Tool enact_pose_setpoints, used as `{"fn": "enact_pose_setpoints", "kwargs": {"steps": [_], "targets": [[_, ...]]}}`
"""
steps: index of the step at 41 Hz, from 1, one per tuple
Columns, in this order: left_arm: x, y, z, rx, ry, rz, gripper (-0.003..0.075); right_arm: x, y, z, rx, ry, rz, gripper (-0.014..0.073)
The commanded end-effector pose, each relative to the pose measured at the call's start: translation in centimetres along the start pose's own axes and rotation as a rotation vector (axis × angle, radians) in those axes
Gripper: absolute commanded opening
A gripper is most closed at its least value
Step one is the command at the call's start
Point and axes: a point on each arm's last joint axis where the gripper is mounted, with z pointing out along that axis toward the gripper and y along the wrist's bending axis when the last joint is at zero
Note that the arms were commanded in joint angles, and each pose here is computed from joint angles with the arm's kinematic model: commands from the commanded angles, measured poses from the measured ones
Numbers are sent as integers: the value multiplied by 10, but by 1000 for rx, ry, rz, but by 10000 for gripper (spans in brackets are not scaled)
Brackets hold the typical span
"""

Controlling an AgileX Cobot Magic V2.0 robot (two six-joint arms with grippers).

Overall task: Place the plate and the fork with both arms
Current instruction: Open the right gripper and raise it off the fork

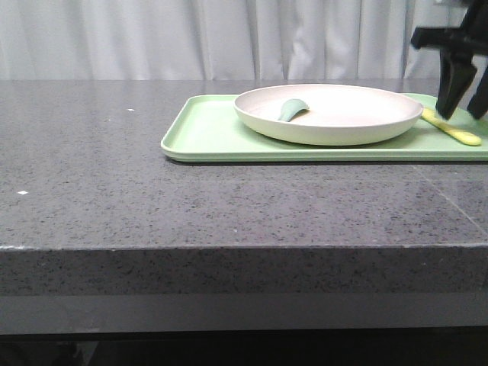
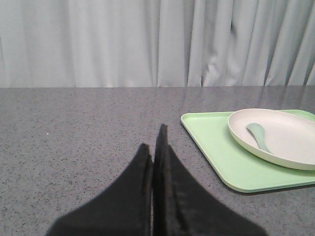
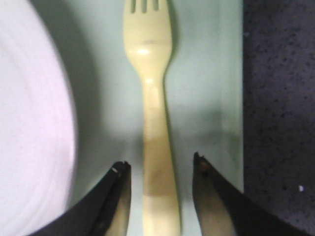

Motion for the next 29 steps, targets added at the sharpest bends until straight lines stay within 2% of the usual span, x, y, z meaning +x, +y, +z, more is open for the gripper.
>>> {"fn": "enact_pose_setpoints", "kwargs": {"steps": [1,3,5,11,19,29], "targets": [[-16,-1,-1,5,-104,0,-18,-4,6,-62,-17,-165,-25,333],[-16,-1,-1,5,-104,0,-18,-1,9,-76,-22,-192,-33,289],[-16,-1,-1,5,-104,0,-18,3,12,-86,-27,-207,-44,211],[-16,-1,-1,5,-104,0,-18,25,25,-110,-51,-271,-105,-76],[-16,-1,-1,5,-104,0,-18,76,28,-135,-78,-426,-138,-67],[-16,-1,-1,5,-104,0,-18,156,10,-151,-61,-584,-221,-67]]}}
